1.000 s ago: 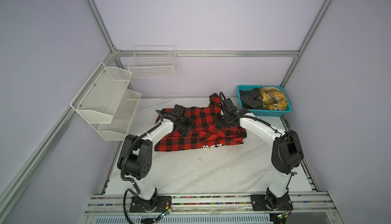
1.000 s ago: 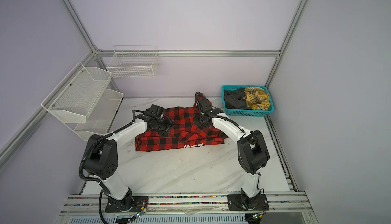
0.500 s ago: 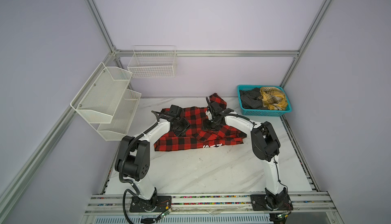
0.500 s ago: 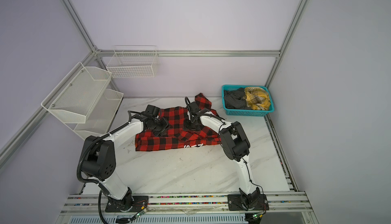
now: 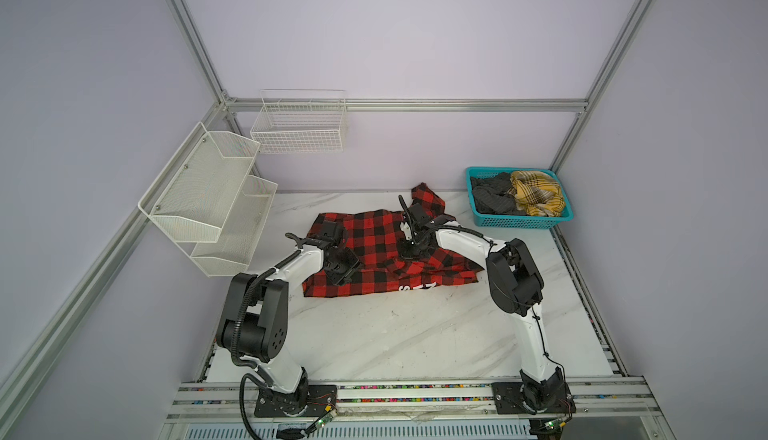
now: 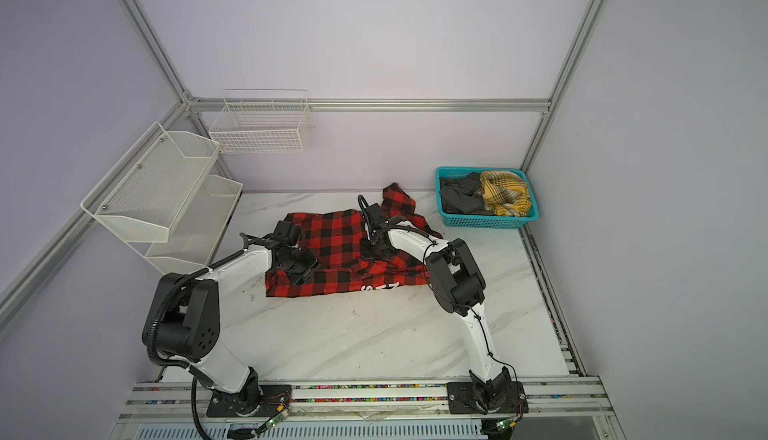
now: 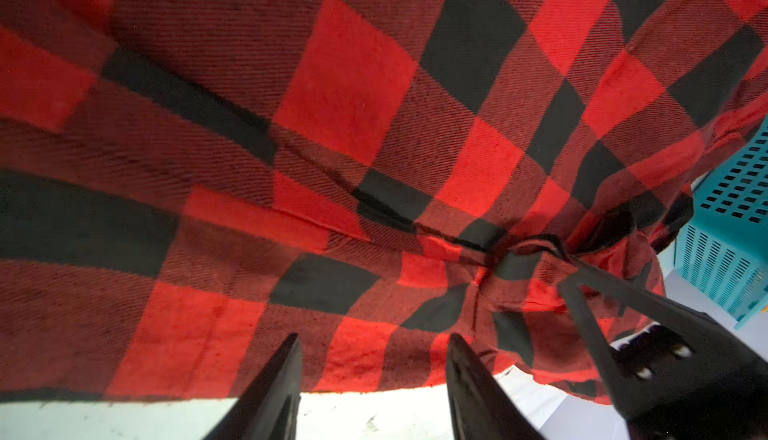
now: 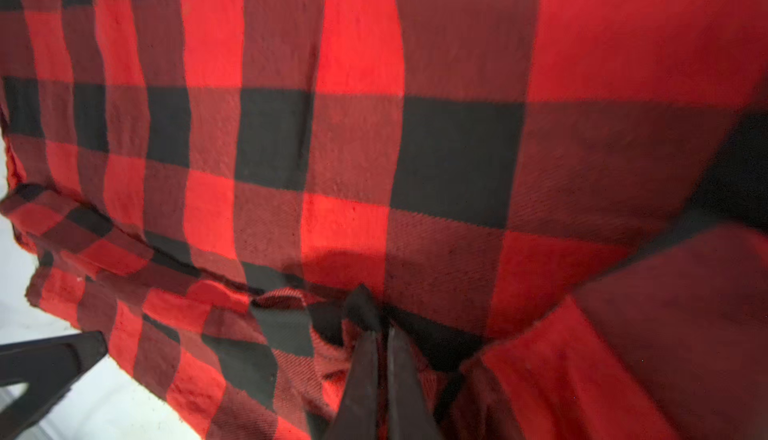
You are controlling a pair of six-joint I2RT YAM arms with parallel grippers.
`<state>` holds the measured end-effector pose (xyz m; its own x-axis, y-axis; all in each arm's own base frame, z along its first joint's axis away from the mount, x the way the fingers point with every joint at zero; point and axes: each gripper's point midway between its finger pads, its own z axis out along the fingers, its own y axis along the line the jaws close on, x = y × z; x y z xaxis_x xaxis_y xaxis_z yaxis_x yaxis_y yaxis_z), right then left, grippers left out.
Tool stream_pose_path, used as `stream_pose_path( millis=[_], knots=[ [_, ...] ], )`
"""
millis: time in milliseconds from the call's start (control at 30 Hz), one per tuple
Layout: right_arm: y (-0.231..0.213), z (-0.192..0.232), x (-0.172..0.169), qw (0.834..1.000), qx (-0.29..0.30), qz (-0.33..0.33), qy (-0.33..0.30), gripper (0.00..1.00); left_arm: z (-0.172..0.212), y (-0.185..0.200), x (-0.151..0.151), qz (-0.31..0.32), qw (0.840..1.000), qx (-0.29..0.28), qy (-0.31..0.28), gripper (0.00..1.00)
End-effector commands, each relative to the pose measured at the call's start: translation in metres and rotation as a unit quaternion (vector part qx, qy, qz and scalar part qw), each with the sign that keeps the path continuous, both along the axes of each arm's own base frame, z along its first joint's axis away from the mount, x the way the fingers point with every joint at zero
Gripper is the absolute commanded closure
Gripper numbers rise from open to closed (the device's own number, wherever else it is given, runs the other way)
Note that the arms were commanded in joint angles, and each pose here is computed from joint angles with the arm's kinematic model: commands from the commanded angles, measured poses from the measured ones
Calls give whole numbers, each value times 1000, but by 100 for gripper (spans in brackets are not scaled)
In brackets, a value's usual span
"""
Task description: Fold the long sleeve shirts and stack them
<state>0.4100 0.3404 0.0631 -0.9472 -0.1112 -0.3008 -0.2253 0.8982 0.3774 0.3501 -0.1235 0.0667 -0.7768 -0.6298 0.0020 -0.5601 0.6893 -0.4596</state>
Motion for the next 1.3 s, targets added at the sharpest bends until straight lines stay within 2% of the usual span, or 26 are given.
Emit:
stream_pose_path(
  millis=[0,67,167,267,367,433,500,600,667,767,1000,1133,1267],
  knots=[
    [-8,75,25,995,6,-42,-86,100,4,15,-7,-3,1000,25,-16,45],
    [-15,105,37,989,6,-69,-132,100,-1,25,-9,3,999,33,-9,46],
    [-14,130,38,980,13,-101,-173,100,-3,31,-9,16,1000,14,0,47],
    [20,131,16,973,16,-98,-208,100,12,34,-8,26,999,15,-22,43],
    [69,105,-24,976,13,-61,-209,100,23,34,-12,38,999,6,-34,38],
    [91,83,-54,980,8,-37,-194,77,27,32,-17,44,998,-4,-34,36],
    [106,66,-84,985,13,-12,-173,60,27,30,-23,49,998,-13,-29,35],
    [98,68,-107,987,28,-20,-154,44,23,27,-34,57,998,-21,-17,32],
    [78,80,-105,986,34,-50,-156,38,21,21,-38,53,998,-25,-9,29],
    [35,91,-80,984,25,-114,-137,37,17,14,-40,52,998,-32,5,29],
    [-51,81,-41,974,17,-212,-76,49,7,3,-51,43,998,-17,46,30],
    [-77,68,-33,970,17,-238,-50,53,-9,-9,-62,29,996,-13,85,35],
    [-83,56,-31,969,12,-243,-33,57,-13,-20,-58,17,996,-9,93,40]
  ],
)
